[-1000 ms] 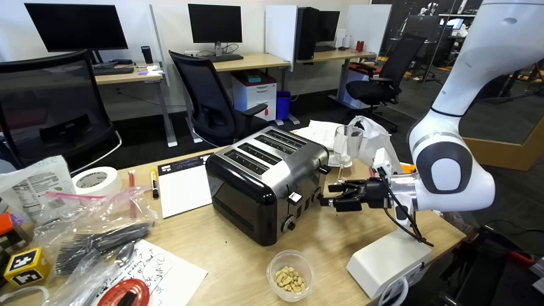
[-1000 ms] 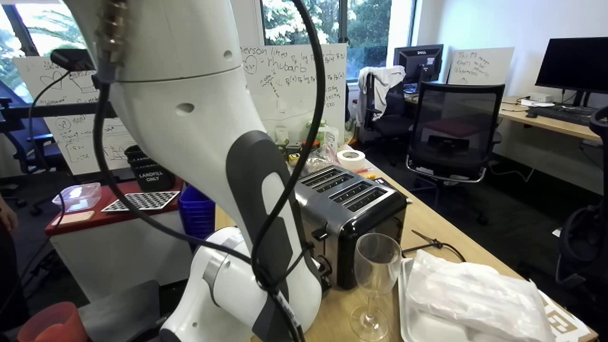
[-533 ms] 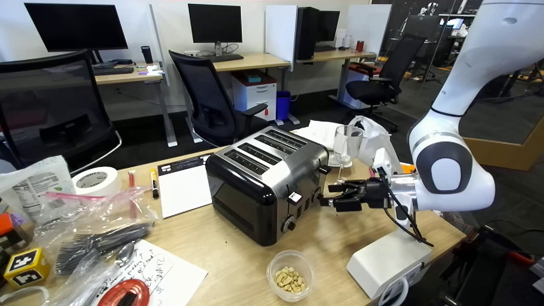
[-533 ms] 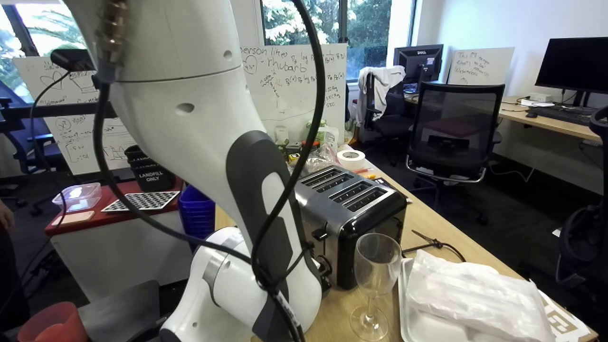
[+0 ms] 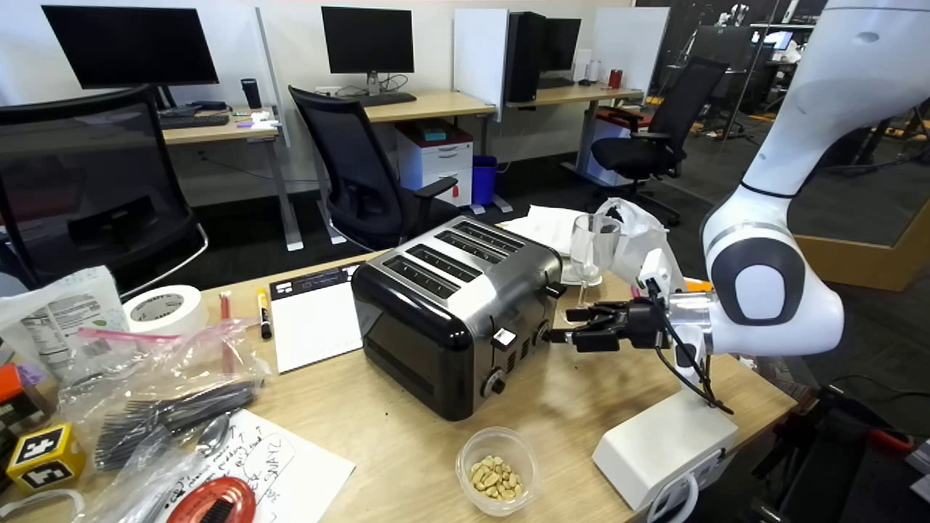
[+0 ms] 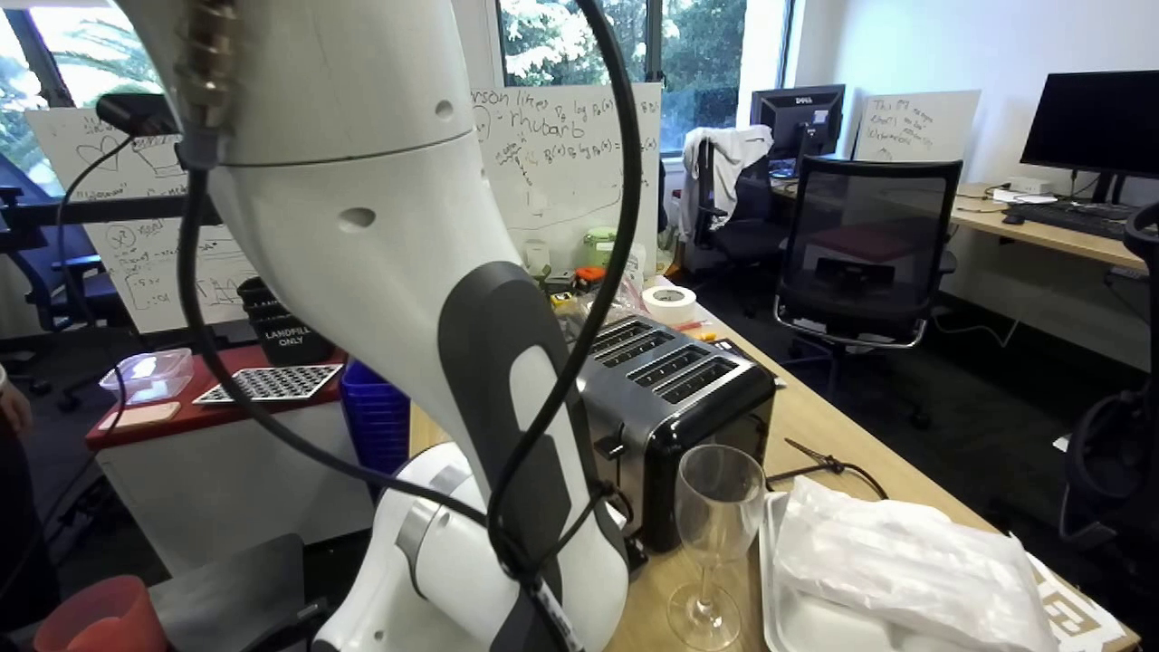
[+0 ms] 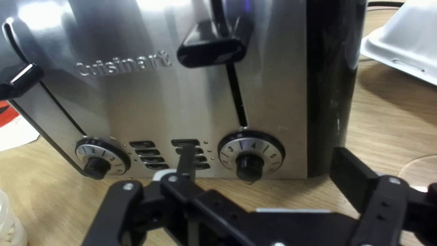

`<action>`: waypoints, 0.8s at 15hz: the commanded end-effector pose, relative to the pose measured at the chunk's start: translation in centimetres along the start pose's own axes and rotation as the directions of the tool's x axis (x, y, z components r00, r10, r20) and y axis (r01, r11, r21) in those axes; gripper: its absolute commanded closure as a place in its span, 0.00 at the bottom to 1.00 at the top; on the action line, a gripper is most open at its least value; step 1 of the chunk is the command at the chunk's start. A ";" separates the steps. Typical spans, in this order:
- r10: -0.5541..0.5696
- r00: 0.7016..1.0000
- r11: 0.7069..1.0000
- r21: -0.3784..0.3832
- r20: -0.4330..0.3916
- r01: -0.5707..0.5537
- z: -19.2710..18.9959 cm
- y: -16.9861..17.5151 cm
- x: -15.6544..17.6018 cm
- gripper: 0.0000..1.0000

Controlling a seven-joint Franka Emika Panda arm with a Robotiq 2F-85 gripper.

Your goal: Turn the right knob on the toaster clockwise

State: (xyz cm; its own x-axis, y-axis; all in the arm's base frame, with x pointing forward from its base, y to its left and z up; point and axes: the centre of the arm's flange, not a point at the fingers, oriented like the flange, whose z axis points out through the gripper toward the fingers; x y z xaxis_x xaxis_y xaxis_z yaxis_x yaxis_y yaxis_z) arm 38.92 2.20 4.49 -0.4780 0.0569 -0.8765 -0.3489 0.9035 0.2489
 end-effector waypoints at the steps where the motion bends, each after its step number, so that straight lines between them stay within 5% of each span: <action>1: 0.005 1.000 1.000 0.018 -0.019 -0.004 1.2 1.5 0.4 0.00; 12: 0.027 0.997 0.999 0.032 -0.070 -0.025 2.1 2.1 0.7 0.00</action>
State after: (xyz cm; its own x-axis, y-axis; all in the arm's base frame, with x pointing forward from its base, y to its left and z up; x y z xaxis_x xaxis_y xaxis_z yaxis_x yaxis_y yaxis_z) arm 39.46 2.05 4.00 -0.5212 0.0647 -0.8510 -0.3220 0.9085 0.2663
